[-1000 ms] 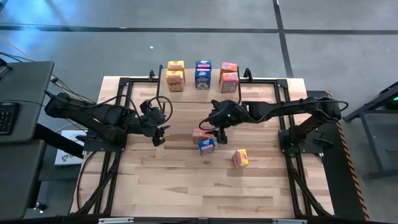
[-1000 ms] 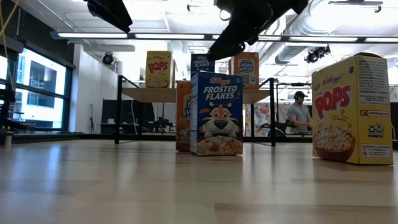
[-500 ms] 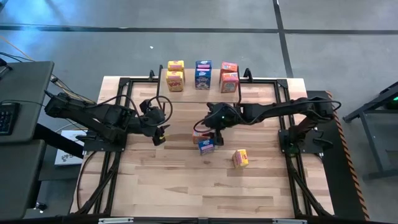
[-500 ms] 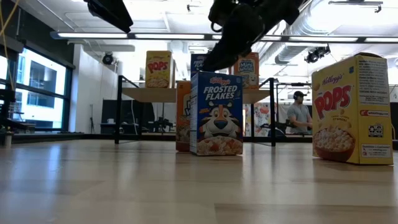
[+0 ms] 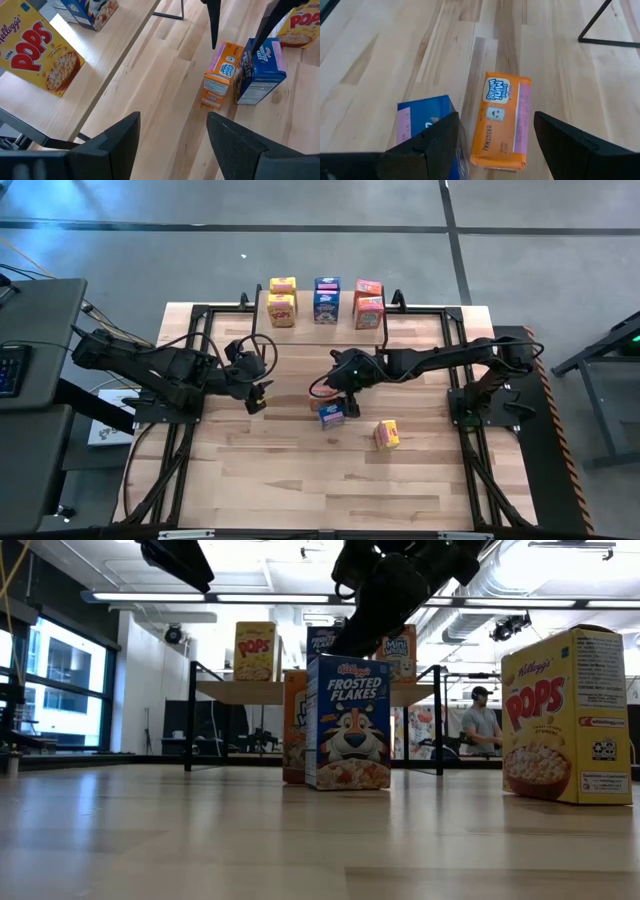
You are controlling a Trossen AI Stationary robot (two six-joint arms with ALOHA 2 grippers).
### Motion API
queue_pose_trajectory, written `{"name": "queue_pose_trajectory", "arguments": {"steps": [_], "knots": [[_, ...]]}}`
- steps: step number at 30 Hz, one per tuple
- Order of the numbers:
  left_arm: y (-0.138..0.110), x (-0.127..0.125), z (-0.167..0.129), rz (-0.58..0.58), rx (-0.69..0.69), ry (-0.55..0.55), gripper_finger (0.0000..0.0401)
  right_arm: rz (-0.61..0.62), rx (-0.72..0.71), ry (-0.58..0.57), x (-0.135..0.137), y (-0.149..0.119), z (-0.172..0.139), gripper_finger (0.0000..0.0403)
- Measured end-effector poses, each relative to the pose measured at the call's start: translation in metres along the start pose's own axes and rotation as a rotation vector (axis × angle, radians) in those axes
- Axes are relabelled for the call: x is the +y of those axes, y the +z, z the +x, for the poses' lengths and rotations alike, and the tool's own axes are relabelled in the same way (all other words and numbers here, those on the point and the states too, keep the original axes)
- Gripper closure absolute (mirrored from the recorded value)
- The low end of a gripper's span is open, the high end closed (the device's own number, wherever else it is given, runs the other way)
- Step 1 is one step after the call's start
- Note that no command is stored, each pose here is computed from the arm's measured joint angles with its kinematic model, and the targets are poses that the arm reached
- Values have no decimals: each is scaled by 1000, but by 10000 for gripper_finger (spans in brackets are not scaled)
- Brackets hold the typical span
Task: Stack cereal on shelf
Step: Put the orange cereal box on the shelf aligned with the other orange cereal boxes
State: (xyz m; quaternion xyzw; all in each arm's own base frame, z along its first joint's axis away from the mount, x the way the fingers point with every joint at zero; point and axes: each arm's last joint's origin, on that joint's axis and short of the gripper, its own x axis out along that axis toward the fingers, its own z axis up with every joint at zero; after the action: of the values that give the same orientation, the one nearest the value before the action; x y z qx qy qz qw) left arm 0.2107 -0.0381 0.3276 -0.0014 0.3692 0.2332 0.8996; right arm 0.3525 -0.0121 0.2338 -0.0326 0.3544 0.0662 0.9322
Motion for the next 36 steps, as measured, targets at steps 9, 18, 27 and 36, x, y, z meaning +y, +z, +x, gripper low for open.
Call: {"name": "queue_pose_trajectory", "arguments": {"steps": [9,18,27,36], "knots": [[0,0,0,-17,1,-1,180,-9,16,1,0,-2,0,151],[0,0,0,-17,1,-1,180,-6,35,-2,0,-3,0,151],[0,0,0,-17,1,0,180,1,52,0,0,-6,2,151],[0,0,0,-16,2,0,180,15,79,-11,-1,-10,11,151]]}}
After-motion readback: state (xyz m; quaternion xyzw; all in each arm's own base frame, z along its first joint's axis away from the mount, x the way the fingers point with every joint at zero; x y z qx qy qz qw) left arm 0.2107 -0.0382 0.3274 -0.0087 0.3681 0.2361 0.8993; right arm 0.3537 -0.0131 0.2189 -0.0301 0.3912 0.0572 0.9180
